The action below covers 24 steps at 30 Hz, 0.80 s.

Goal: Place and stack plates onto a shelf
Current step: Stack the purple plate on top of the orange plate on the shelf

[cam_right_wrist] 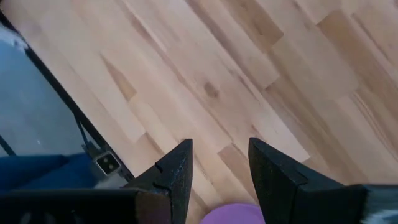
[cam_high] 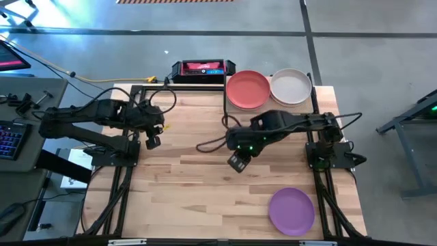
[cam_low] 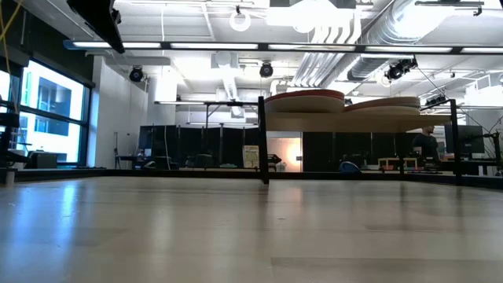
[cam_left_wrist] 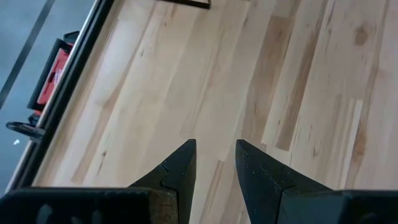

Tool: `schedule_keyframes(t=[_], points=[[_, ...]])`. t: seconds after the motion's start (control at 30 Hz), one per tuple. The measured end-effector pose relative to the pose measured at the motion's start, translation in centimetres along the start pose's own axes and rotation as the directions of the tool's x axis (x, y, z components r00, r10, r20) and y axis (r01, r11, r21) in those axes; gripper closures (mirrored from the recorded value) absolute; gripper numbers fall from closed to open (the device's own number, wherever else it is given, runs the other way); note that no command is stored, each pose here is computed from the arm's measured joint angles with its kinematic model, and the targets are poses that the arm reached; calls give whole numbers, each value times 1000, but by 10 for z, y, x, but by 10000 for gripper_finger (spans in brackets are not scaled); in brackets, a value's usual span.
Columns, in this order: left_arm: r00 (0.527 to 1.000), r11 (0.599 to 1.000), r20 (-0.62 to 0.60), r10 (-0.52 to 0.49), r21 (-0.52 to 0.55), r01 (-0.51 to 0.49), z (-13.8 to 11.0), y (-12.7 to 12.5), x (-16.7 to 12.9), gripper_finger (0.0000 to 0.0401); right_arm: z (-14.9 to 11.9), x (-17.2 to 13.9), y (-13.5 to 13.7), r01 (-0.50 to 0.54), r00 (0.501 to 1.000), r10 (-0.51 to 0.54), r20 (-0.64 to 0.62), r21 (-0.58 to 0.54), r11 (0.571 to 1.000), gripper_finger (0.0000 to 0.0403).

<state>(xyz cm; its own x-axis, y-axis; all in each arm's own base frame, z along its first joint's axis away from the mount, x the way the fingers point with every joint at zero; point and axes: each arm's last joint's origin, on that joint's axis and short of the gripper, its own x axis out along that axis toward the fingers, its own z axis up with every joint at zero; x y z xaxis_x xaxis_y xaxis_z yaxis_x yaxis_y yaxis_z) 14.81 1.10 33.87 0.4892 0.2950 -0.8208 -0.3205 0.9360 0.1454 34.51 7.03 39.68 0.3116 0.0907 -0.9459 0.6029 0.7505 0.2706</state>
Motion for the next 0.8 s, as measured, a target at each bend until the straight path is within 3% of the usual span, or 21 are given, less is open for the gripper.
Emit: schedule_keyframes(t=[0.3, 0.8], points=[[1000, 1000, -26, -2, 6, 2, -9, -6, 13, 298, -15, 26, 23, 15, 998, -34, -61, -295, 956, 269], [999, 999, 20, -32, 1, 32, -6, -13, 12, 298, -35, 71, 50, 25, 984, -117, -133, -553, 833, 269]])
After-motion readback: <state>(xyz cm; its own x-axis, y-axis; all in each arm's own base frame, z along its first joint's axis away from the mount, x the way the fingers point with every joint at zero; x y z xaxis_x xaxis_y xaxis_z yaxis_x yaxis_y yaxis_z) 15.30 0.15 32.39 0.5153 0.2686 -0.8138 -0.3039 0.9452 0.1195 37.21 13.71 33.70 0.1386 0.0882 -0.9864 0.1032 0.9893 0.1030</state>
